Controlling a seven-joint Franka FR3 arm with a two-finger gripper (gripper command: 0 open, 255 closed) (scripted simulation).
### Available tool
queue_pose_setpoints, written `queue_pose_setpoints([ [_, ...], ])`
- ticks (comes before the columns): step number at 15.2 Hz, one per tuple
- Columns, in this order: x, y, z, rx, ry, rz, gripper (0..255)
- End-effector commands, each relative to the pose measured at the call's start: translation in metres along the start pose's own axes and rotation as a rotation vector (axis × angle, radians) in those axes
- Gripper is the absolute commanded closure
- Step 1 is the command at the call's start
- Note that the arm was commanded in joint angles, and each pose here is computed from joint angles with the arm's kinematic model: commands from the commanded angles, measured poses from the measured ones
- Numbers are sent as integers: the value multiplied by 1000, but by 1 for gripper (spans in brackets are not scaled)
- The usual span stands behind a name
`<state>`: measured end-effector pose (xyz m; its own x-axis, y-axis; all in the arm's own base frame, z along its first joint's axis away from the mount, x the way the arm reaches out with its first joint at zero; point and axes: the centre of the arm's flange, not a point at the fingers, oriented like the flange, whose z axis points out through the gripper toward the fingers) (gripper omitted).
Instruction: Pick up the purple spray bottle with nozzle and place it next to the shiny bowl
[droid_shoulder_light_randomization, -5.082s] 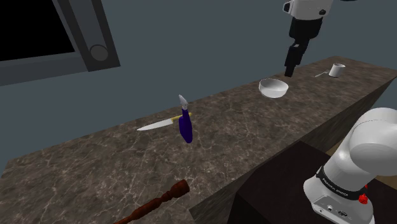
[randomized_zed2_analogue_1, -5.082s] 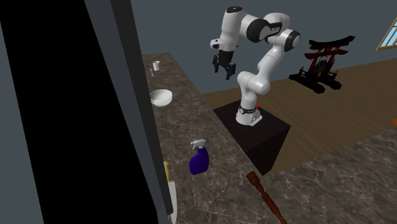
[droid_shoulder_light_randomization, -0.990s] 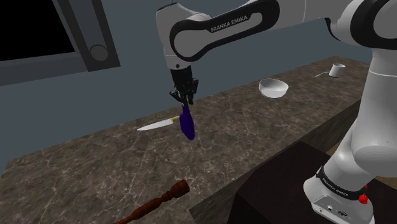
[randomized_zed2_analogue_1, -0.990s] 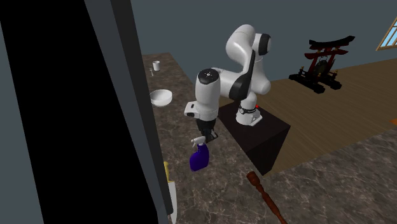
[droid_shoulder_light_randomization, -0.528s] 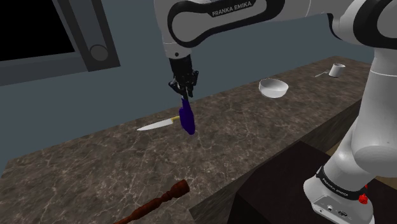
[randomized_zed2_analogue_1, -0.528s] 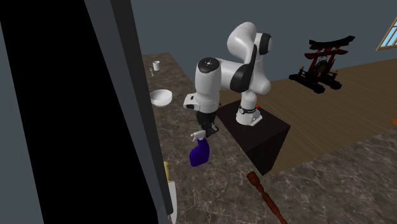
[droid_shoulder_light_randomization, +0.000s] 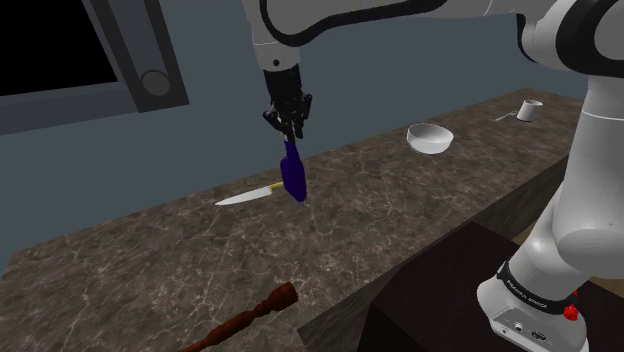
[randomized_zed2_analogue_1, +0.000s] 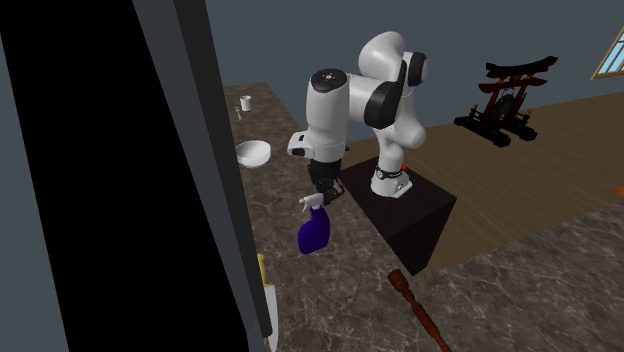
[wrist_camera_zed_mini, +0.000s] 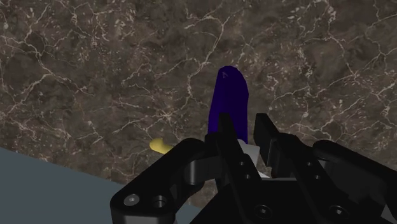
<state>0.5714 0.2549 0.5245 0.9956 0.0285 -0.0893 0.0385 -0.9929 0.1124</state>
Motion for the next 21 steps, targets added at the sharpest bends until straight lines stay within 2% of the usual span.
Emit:
queue_pose_setpoints([
  [1,-1,1,-11,0,0,0,255],
  [10,-5,6,-54,0,0,0,255],
  [21,-54,141,-34,0,0,0,255],
])
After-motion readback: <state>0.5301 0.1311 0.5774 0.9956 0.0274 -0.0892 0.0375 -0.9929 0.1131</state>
